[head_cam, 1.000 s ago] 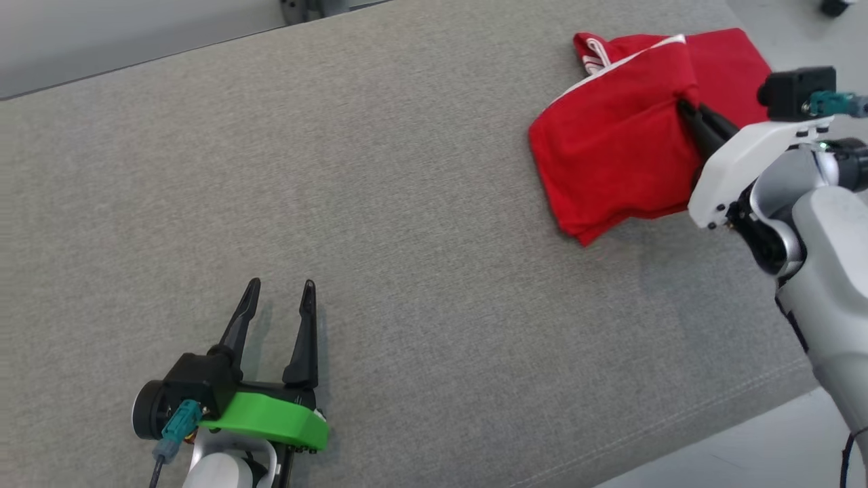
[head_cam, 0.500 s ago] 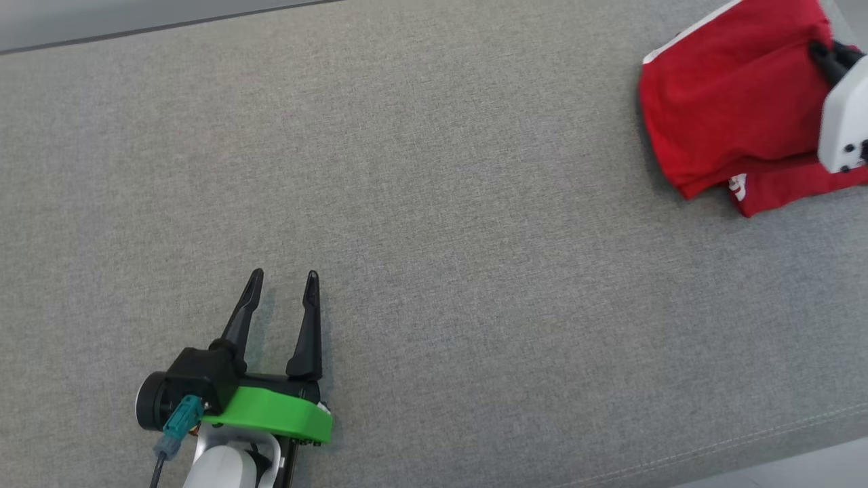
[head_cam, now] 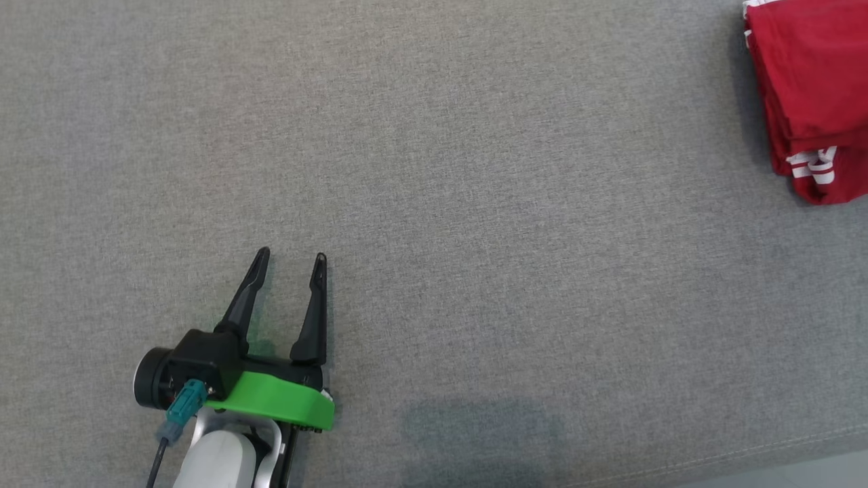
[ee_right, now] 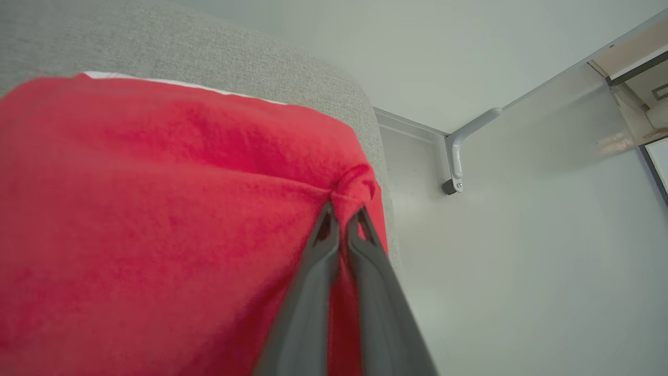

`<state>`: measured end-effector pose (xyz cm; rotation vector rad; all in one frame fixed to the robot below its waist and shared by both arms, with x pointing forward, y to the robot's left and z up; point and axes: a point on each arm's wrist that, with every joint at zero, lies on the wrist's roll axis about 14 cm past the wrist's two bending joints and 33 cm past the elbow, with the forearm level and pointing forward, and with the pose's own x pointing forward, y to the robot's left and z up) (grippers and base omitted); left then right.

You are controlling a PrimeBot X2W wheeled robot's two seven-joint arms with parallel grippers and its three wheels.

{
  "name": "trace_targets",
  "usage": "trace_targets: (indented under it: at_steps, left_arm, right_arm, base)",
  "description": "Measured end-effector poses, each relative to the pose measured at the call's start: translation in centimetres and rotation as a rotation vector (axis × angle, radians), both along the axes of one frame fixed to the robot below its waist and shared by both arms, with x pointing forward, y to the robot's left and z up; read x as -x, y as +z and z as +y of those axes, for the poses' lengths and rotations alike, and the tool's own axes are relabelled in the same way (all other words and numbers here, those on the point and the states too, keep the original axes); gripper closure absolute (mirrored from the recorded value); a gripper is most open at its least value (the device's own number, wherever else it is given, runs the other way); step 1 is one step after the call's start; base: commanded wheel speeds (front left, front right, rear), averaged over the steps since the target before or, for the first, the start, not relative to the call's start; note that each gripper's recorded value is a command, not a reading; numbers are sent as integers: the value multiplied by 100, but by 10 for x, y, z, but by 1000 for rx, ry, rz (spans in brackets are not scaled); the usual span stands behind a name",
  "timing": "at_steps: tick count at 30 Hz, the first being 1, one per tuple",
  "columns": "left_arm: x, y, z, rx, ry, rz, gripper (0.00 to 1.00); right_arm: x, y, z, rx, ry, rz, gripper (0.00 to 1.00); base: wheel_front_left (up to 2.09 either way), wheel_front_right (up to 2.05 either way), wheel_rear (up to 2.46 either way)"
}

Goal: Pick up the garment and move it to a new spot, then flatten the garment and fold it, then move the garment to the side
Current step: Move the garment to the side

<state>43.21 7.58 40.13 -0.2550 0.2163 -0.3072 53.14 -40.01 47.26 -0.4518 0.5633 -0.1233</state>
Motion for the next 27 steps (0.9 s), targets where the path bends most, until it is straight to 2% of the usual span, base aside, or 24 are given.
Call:
trace_targets:
  at_steps: [8, 9, 10, 11, 12, 20, 27]
  left_arm:
    - [0, -10, 2, -16, -8, 25, 0]
    - [0, -10, 1, -17, -9, 25, 0]
    - [0, -10, 0, -17, -13, 25, 0]
    - [0, -10, -1, -17, -16, 25, 0]
    - [0, -10, -2, -18, -18, 26, 0]
    - [0, -4, -10, -22, -51, 15, 0]
    - [0, 9, -13, -17, -58, -10, 0]
  right_arm:
    - [7, -29, -20, 84, -22, 67, 100]
    - [9, -30, -24, 87, -32, 69, 84]
    - [12, -32, -27, 85, -45, 70, 73]
    - [14, -34, -28, 81, -56, 74, 73]
    - [17, -36, -29, 72, -66, 75, 0]
    - [33, -40, -31, 40, -95, 43, 0]
    - [23, -7, -11, 16, -26, -122, 0]
  base:
    - [0, 0, 0]
    - [0, 0, 0]
    - [0, 0, 0]
    - [0, 0, 0]
    - [0, 0, 0]
    - [0, 0, 0]
    - [0, 0, 0]
